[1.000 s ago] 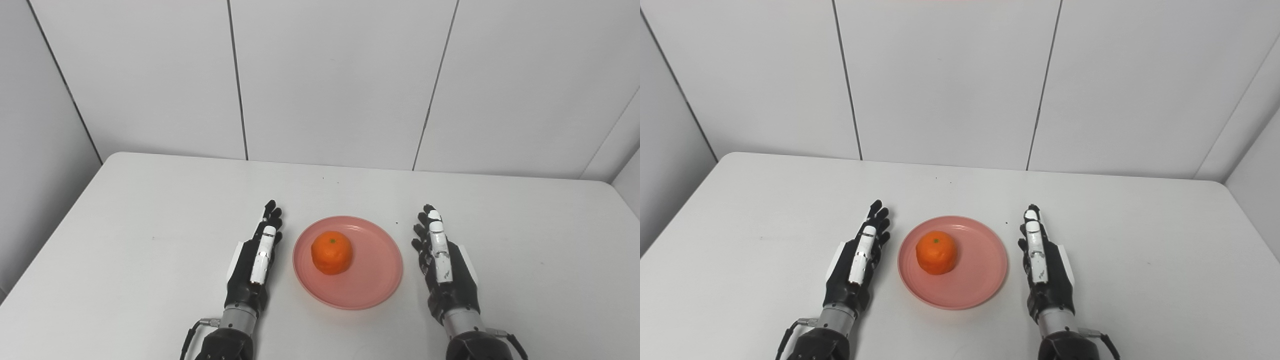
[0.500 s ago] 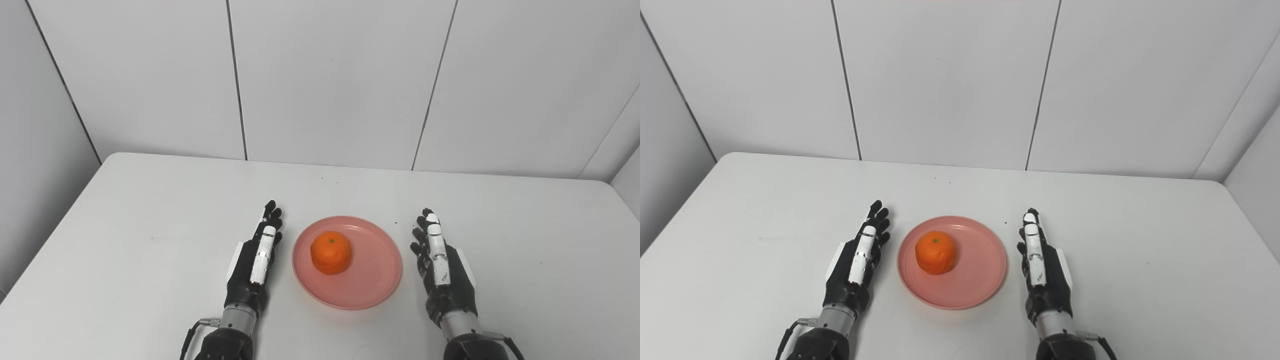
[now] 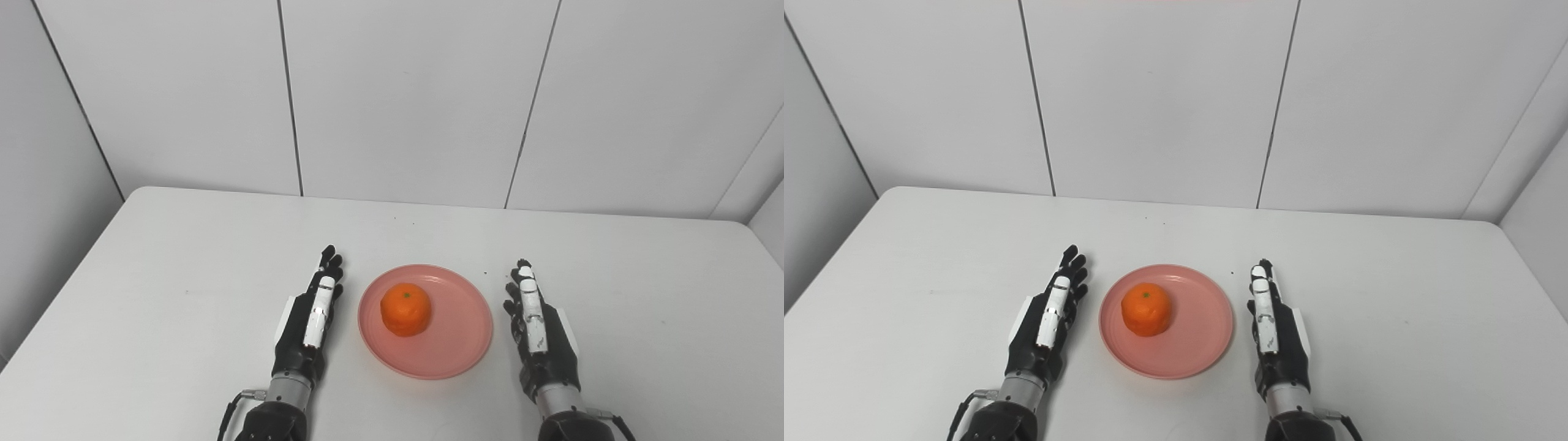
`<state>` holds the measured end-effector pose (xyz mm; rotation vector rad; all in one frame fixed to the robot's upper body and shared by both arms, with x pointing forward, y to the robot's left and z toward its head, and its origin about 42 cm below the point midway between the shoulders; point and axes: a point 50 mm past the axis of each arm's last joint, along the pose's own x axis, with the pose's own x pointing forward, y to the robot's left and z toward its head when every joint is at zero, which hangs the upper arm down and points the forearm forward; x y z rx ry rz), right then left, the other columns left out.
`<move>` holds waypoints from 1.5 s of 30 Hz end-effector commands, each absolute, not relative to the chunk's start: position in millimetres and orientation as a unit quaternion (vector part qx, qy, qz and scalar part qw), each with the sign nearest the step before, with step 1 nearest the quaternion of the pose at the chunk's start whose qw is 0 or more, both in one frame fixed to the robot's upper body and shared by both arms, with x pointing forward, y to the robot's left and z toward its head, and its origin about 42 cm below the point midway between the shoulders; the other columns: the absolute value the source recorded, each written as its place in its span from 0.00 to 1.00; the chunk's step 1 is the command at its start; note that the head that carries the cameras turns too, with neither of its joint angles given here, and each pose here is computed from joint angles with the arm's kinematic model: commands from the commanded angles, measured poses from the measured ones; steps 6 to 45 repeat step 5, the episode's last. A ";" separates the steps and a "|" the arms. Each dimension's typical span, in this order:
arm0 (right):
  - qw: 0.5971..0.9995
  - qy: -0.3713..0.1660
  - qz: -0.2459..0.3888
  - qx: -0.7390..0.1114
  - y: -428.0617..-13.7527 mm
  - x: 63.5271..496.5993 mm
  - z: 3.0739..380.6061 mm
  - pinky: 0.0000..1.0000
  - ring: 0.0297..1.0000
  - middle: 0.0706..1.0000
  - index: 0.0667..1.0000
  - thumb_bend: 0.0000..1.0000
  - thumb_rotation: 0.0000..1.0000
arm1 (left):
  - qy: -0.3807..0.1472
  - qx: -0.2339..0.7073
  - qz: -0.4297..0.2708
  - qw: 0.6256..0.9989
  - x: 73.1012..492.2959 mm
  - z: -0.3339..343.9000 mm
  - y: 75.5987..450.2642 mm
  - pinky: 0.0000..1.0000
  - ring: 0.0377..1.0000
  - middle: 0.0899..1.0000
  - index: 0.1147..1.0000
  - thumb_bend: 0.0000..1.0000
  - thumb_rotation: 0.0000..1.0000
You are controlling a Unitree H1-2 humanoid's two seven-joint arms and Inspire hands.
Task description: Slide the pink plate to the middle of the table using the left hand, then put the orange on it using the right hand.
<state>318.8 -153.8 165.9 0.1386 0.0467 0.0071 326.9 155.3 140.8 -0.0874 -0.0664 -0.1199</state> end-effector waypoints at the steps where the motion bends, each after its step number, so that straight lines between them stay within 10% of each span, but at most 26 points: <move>1: 0.997 -0.024 -0.003 0.067 -152.5 320.5 177.7 1.00 0.98 1.00 1.00 0.30 1.00 | -0.060 -0.056 -0.069 0.994 330.1 155.1 152.2 1.00 1.00 1.00 1.00 0.33 1.00; 45: 0.998 -0.024 -0.005 0.062 -153.2 320.7 175.2 1.00 0.98 1.00 1.00 0.30 1.00 | -0.059 -0.058 -0.069 0.994 329.8 155.4 152.6 1.00 1.00 1.00 1.00 0.33 1.00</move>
